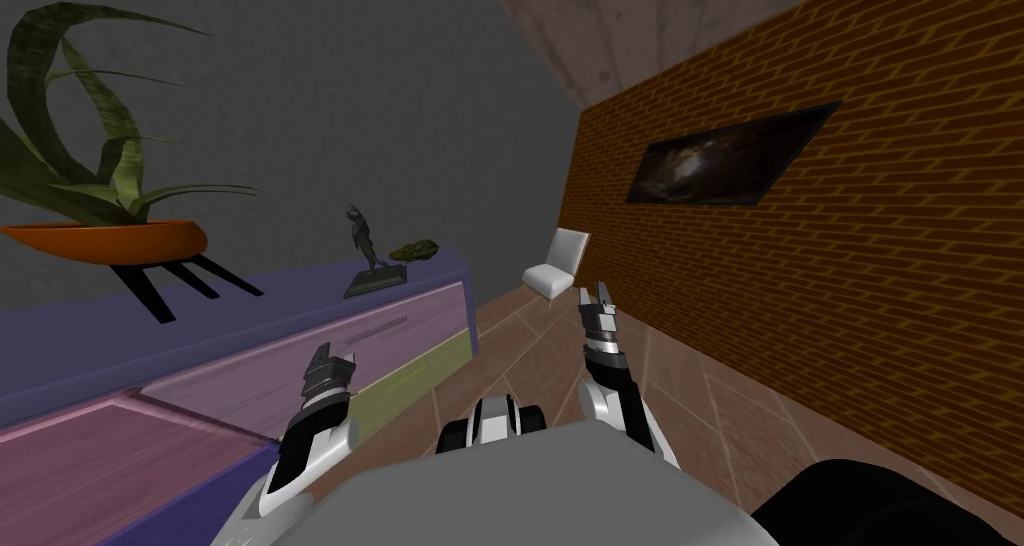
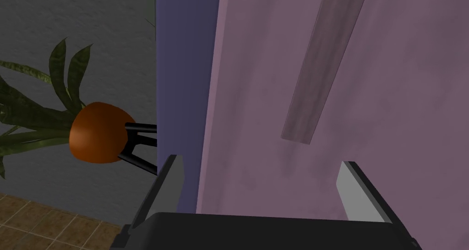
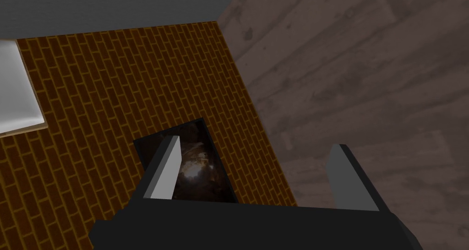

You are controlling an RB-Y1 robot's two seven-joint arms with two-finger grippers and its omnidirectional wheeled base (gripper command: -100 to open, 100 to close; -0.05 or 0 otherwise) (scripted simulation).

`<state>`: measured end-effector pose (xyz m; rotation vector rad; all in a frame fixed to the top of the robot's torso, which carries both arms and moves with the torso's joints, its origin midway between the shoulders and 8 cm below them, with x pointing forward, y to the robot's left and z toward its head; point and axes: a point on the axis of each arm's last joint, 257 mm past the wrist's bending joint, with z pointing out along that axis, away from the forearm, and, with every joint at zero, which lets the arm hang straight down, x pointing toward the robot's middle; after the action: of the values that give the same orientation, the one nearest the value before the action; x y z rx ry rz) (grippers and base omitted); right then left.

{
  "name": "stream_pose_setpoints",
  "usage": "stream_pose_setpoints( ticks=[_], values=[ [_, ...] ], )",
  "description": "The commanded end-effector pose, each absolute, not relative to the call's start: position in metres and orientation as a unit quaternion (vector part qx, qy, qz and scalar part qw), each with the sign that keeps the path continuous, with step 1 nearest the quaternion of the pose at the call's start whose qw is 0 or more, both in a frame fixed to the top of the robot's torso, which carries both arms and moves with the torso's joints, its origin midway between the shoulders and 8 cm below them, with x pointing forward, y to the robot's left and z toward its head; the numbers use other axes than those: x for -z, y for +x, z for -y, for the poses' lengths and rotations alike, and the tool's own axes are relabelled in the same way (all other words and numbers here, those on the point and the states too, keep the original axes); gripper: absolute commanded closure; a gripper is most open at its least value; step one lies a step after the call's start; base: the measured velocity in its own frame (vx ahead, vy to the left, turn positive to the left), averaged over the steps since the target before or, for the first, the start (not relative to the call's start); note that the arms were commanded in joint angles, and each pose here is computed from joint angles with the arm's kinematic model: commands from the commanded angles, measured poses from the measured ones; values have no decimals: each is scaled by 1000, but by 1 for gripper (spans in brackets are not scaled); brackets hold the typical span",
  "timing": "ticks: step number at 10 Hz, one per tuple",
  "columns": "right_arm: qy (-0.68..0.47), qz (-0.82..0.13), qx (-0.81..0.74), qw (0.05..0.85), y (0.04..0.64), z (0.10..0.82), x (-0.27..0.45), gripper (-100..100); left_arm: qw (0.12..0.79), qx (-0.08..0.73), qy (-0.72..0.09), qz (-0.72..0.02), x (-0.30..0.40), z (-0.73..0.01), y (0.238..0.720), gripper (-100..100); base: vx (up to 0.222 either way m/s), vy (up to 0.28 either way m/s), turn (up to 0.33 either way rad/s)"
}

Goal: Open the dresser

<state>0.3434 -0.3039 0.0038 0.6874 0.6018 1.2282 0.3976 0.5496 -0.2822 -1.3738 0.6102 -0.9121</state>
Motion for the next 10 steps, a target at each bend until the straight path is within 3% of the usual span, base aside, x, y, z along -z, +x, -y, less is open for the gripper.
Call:
stream_pose_setpoints(
  ticks=[1,4,5,10],
  values=[
    [311,-272,-556,721,343,304,-4,0,620,402,-621,-260,296,-538,403,-100,119,59,-3],
    [311,-272,-556,721,343,304,-4,0,618,403,-624,-259,299,-534,404,-100,27,14,0],
    [311,-272,-556,721,343,304,-4,0,618,403,-624,-259,299,-534,404,100,0,0,0],
    [311,-272,-556,721,344,304,-4,0,615,404,-624,-262,297,-533,406,100,-148,-99,17]
  ],
)
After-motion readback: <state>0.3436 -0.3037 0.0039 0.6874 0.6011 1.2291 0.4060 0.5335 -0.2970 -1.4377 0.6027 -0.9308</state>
